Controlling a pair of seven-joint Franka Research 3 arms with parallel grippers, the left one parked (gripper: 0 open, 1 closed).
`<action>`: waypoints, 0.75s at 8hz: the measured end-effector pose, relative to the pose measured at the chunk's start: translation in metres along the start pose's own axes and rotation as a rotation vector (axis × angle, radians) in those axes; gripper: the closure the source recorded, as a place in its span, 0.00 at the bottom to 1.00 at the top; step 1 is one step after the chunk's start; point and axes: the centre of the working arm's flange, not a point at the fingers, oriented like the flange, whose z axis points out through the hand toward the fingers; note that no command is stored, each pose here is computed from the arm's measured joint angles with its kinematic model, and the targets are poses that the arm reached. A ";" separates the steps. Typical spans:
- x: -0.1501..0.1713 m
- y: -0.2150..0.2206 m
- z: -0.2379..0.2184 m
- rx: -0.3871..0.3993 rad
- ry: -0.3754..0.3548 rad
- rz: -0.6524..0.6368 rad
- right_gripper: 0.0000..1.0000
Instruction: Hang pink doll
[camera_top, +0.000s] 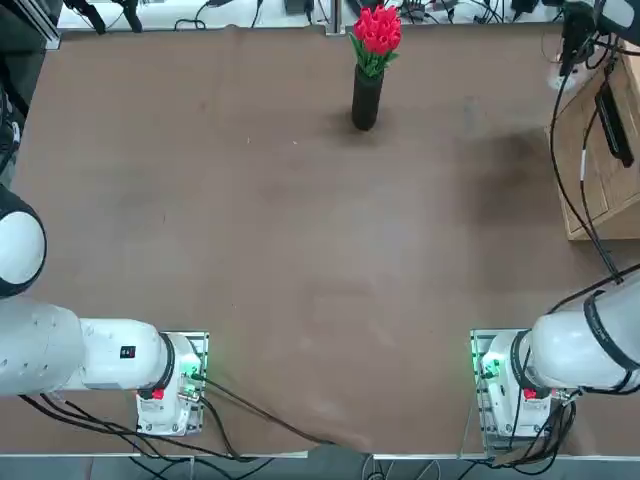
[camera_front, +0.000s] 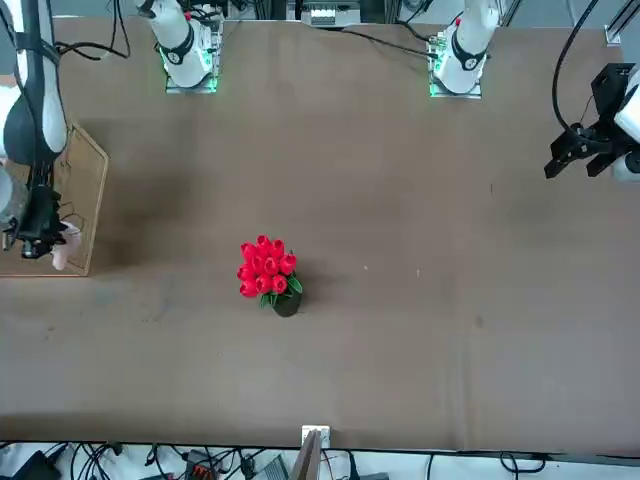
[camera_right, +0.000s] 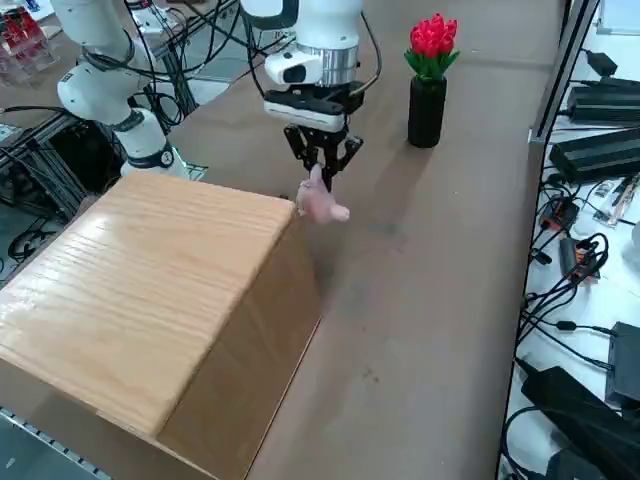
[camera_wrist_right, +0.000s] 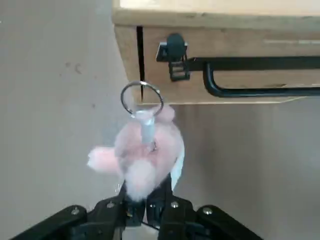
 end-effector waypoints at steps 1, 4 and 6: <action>0.004 0.003 0.002 0.001 -0.001 0.006 0.94; 0.005 0.016 0.013 0.011 -0.007 0.003 0.94; 0.005 0.021 0.017 0.010 -0.009 0.004 0.94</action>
